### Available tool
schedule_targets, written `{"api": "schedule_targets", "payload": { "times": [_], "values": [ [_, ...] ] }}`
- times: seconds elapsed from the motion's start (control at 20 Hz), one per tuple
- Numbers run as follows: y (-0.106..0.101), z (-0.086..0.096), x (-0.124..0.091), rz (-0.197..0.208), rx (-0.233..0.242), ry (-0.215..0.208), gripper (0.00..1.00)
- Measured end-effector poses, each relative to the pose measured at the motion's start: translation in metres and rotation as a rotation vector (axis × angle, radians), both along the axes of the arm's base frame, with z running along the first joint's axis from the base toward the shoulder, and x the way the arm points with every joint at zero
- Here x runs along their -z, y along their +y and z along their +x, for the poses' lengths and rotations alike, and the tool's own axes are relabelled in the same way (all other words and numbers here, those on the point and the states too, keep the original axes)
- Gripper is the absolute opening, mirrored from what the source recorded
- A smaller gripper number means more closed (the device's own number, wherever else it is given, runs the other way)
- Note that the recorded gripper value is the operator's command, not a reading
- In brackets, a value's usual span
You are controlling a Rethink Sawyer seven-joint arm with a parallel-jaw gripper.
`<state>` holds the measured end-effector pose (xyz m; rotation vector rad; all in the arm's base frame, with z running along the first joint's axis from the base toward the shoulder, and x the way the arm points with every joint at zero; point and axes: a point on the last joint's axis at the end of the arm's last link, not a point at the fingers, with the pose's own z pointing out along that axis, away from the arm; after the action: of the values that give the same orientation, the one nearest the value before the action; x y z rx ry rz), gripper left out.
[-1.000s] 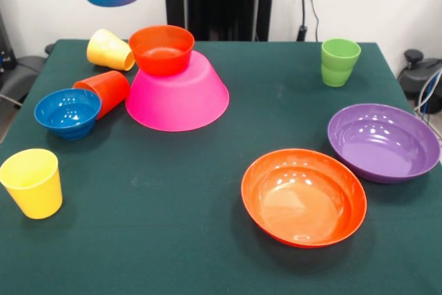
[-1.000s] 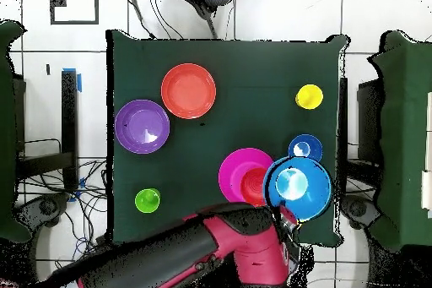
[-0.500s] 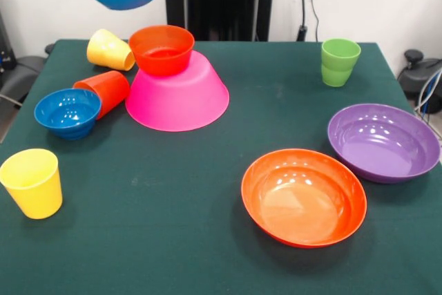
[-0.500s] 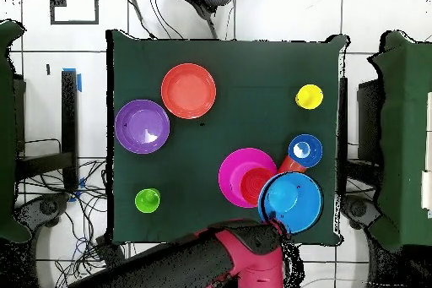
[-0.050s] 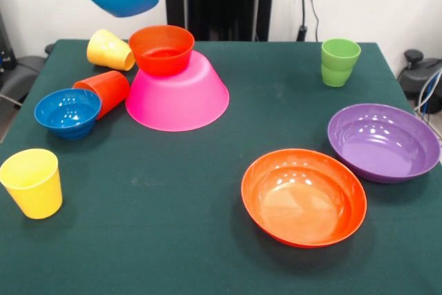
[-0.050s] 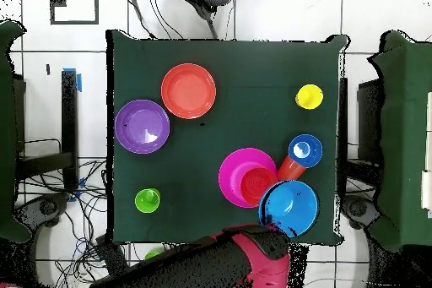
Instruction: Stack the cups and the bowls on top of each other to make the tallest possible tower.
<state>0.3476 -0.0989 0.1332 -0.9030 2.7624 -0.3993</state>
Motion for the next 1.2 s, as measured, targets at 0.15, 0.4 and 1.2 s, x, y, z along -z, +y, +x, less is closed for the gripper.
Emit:
{"api": "schedule_targets", "payload": {
  "times": [0.15,0.4,1.2],
  "values": [
    [0.001,0.001,0.006,0.027,0.021,-0.012,0.00],
    [0.001,0.002,0.012,0.053,0.061,-0.036,0.00],
    [0.014,0.001,0.029,0.126,0.121,-0.067,0.00]
  ]
}}
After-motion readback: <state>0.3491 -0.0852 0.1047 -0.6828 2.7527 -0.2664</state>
